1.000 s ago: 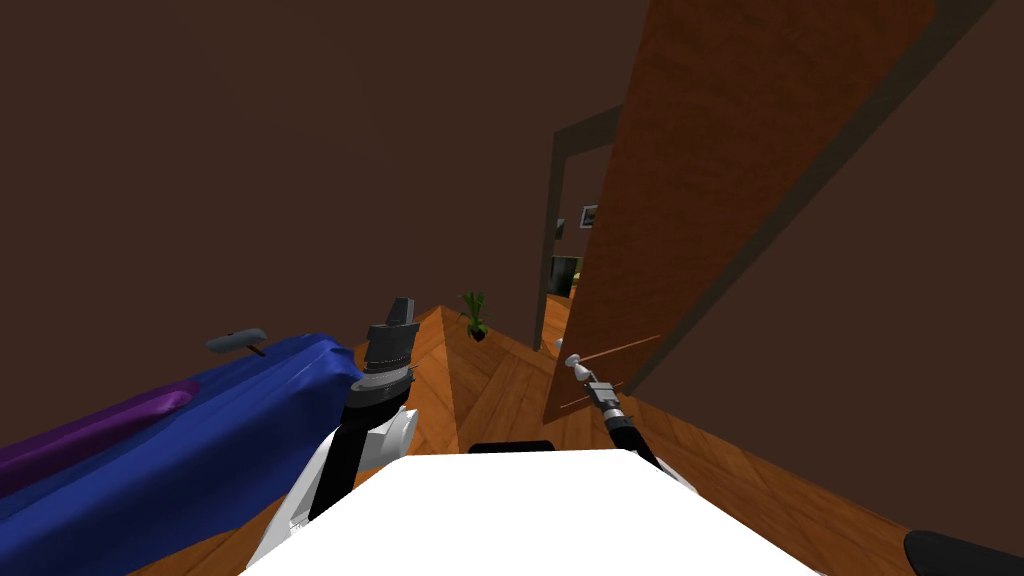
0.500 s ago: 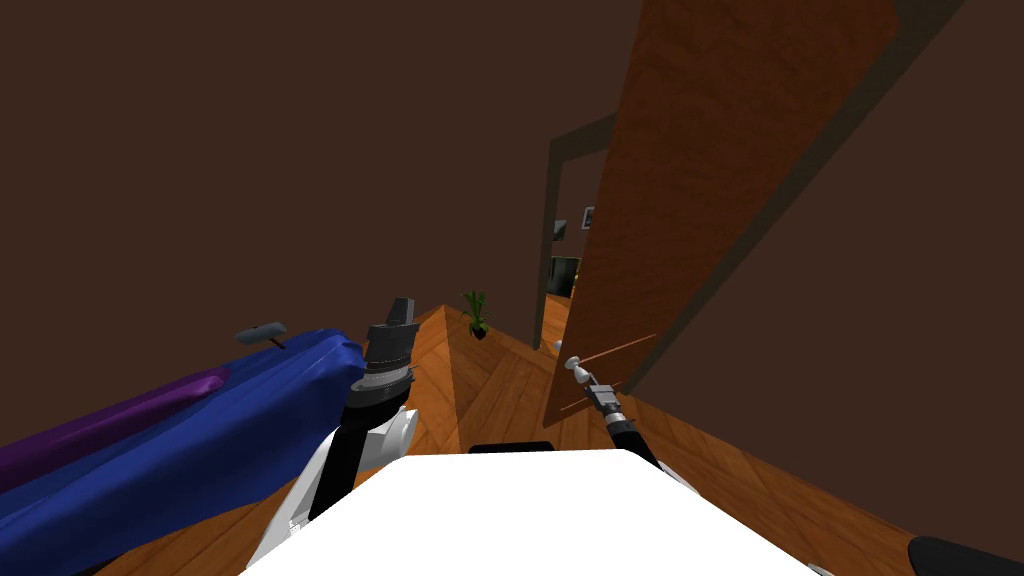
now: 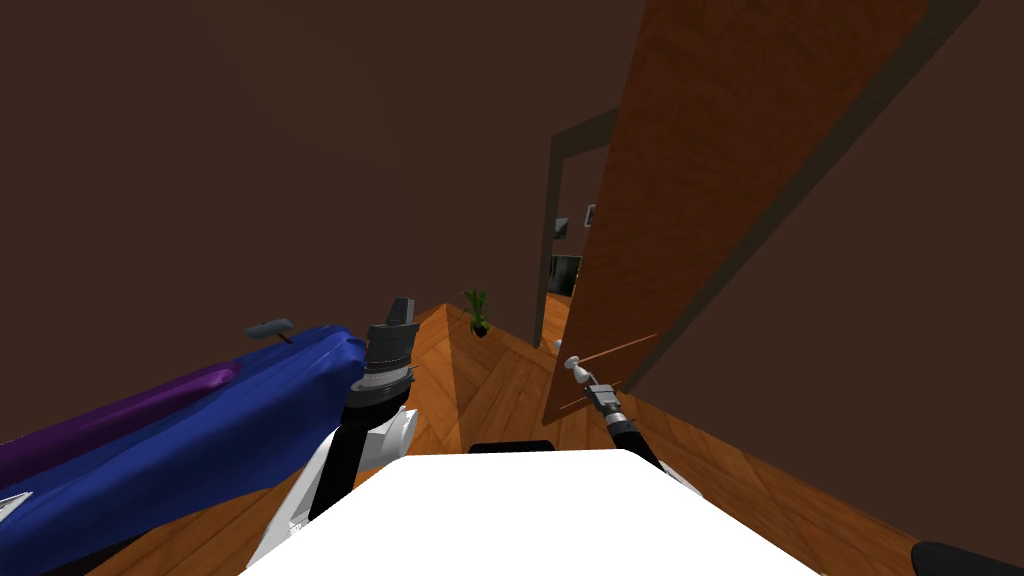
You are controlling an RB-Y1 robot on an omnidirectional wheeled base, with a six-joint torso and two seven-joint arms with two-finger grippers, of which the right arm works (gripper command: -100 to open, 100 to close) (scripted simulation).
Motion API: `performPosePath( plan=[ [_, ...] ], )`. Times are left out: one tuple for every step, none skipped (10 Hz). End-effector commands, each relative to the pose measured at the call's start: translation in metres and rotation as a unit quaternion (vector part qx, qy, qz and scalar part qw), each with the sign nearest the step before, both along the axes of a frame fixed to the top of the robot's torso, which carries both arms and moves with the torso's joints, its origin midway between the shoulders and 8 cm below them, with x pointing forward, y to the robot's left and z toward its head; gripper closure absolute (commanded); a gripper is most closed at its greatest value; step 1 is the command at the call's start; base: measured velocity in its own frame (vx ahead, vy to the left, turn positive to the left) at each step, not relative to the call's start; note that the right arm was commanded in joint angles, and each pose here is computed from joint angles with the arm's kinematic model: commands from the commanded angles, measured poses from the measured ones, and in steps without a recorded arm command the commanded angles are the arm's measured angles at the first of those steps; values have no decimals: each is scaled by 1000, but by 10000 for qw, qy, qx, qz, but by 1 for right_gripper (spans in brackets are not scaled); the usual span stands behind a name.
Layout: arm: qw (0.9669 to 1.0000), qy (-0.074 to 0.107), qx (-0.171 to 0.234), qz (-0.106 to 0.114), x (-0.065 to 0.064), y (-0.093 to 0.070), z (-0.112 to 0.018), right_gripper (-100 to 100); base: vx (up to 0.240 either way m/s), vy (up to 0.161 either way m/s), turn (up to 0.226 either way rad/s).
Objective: Pull the door open
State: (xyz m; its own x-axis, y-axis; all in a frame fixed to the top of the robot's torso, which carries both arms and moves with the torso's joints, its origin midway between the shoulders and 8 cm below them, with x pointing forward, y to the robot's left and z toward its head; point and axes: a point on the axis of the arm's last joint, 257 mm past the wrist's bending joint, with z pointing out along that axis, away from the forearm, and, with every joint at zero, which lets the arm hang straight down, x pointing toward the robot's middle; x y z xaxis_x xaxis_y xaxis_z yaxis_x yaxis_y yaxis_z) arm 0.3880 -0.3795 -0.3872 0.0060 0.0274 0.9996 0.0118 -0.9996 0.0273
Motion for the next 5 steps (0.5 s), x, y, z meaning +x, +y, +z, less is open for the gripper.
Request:
performPosePath(
  plan=[
    [9997, 4, 113, 222, -7, 28, -5, -100, -78, -52, 53],
    [9997, 4, 113, 222, -7, 28, -5, -100, -53, -34, 9],
    [9996, -5, 120, 264, -9, 30, -5, -100, -44, -25, 36],
    [9996, -5, 120, 264, -9, 30, -5, -100, -34, -40, 7],
    [9996, -5, 120, 264, -9, 30, -5, -100, -4, -30, 19]
  ],
)
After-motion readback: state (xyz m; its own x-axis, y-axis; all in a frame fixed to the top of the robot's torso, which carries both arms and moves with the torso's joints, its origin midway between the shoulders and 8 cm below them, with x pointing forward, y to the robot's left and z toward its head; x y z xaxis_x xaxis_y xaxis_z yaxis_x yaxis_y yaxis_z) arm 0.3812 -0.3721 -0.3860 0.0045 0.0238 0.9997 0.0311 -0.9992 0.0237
